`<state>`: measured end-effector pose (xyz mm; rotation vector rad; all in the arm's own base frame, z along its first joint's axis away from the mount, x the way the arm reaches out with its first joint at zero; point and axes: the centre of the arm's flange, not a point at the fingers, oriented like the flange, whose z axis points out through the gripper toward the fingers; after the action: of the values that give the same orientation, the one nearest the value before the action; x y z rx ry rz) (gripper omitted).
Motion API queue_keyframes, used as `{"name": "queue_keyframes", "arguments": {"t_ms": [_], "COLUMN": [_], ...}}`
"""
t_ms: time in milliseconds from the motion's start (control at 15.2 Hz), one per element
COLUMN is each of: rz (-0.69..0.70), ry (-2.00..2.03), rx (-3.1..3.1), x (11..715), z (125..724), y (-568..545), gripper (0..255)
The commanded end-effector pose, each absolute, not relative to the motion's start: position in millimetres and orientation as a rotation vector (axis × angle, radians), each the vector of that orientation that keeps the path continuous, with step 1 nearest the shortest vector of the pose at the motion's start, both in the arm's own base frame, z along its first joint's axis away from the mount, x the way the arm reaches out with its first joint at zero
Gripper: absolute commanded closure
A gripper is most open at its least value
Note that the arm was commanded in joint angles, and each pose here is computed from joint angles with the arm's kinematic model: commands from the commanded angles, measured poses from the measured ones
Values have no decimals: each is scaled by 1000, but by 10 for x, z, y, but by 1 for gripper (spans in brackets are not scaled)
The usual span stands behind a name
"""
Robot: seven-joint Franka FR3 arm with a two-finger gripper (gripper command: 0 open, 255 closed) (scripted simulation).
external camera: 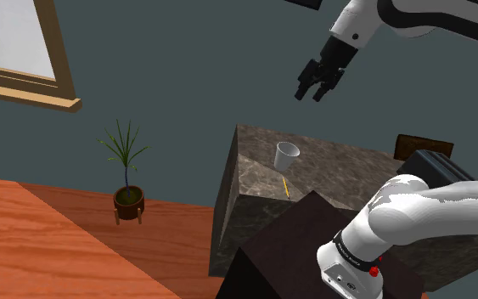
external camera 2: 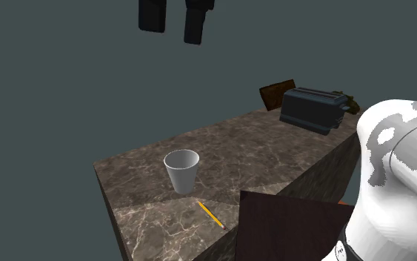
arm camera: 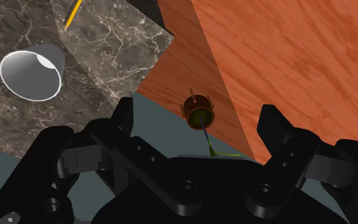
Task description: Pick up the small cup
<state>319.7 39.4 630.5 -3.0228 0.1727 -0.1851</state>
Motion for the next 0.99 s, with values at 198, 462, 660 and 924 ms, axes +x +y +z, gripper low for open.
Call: {"name": "queue_keyframes", "arguments": {"t_ms": [198, 462, 660, 924], "rz": [-182, -179, -176, -172], "ry": [162, 147, 136, 121], "rx": [-3018, -3011, -3006, -2999], "x": [3277, 3386, 3469, 3584], "z": [6036, 5676, 5403, 5037], "y": [103, -281, -567, -945], "gripper": [0, 0, 0, 0]}}
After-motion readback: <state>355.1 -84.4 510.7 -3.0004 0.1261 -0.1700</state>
